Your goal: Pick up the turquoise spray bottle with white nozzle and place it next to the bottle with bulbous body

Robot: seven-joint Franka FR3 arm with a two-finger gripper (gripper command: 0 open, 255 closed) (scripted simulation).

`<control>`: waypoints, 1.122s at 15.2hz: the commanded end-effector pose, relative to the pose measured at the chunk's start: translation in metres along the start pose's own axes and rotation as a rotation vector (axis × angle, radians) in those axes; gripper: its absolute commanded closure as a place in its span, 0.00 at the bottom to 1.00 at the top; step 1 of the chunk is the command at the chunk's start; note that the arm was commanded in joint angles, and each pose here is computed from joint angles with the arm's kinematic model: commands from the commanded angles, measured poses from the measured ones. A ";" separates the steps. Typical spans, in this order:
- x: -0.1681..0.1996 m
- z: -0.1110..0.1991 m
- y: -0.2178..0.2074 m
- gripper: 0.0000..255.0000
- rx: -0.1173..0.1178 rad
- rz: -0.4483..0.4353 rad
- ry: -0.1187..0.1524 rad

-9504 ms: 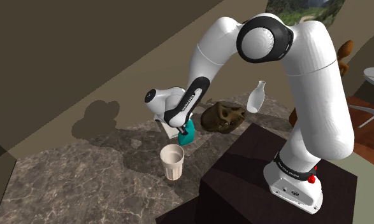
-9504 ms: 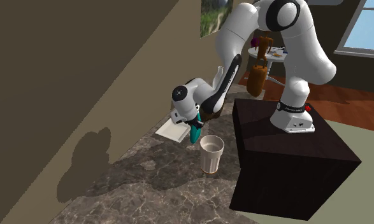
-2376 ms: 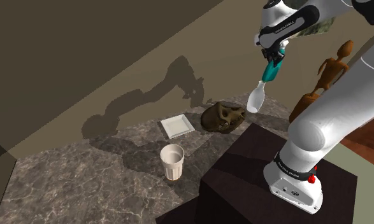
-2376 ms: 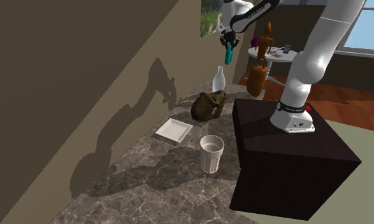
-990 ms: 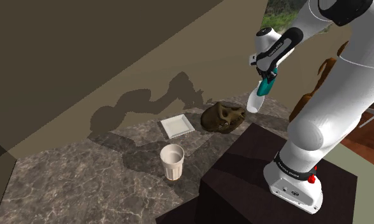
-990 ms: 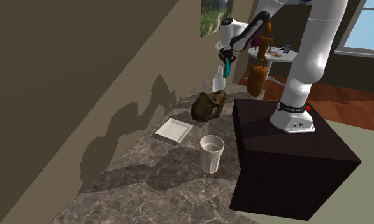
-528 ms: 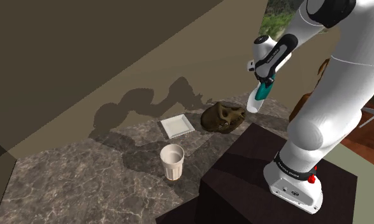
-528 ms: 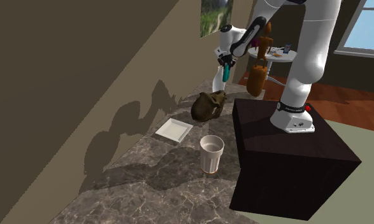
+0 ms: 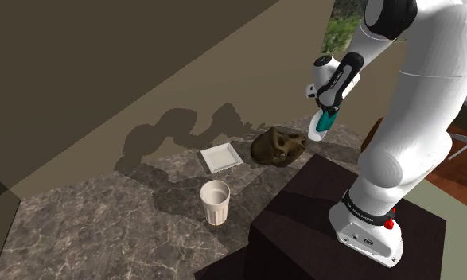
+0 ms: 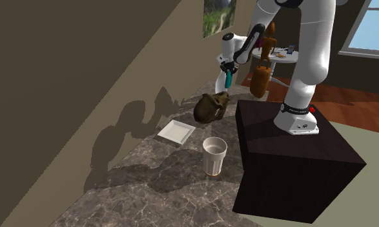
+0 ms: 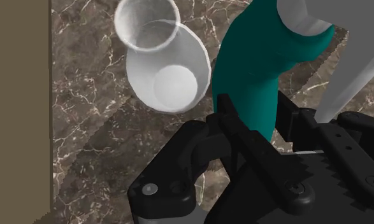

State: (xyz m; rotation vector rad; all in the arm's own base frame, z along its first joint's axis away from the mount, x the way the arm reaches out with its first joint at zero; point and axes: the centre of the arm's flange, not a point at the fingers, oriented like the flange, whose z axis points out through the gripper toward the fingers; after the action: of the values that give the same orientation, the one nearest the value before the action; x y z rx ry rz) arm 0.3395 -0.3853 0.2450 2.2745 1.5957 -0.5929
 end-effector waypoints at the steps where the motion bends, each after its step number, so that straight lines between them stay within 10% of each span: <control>1: 0.005 0.009 0.000 1.00 -0.001 0.000 0.000; 17: 0.047 0.083 -0.001 1.00 -0.001 0.000 0.000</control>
State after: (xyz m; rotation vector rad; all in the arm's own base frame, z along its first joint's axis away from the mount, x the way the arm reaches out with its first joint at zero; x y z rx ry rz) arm 0.3387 -0.3836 0.1561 2.2747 1.5956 -0.5932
